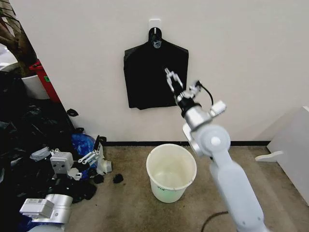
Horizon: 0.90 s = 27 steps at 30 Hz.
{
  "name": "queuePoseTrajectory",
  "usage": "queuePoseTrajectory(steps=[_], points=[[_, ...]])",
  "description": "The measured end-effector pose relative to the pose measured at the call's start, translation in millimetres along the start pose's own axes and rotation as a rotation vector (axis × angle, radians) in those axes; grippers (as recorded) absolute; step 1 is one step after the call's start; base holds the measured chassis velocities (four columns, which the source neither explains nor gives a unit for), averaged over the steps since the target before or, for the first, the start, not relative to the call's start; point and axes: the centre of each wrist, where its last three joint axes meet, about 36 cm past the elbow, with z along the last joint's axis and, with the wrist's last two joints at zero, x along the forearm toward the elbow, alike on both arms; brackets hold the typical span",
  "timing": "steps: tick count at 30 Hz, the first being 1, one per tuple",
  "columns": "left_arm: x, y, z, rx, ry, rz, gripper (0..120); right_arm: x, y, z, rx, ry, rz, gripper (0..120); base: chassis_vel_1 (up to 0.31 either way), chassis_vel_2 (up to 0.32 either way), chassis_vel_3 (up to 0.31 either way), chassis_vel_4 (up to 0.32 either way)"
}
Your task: Place the garbage bag over the trash bin.
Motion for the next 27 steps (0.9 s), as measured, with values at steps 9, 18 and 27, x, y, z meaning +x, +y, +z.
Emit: queuePoseTrajectory(steps=[9,18,27], points=[[0,-1,0,0.005,-0.002,0.001,100,-55,1,0,-0.015,-0.005,0.014,100,0.0,0.0,0.0,0.0],[1,-3,0,0.012,-0.004,-0.002,100,-105,3,-11,0.002,-0.044,0.021,100,0.0,0.0,0.0,0.0],[1,-4,1,0.011,-0.005,0.006,100,-126,1,-16,0.004,-0.055,0.037,100,0.0,0.0,0.0,0.0]])
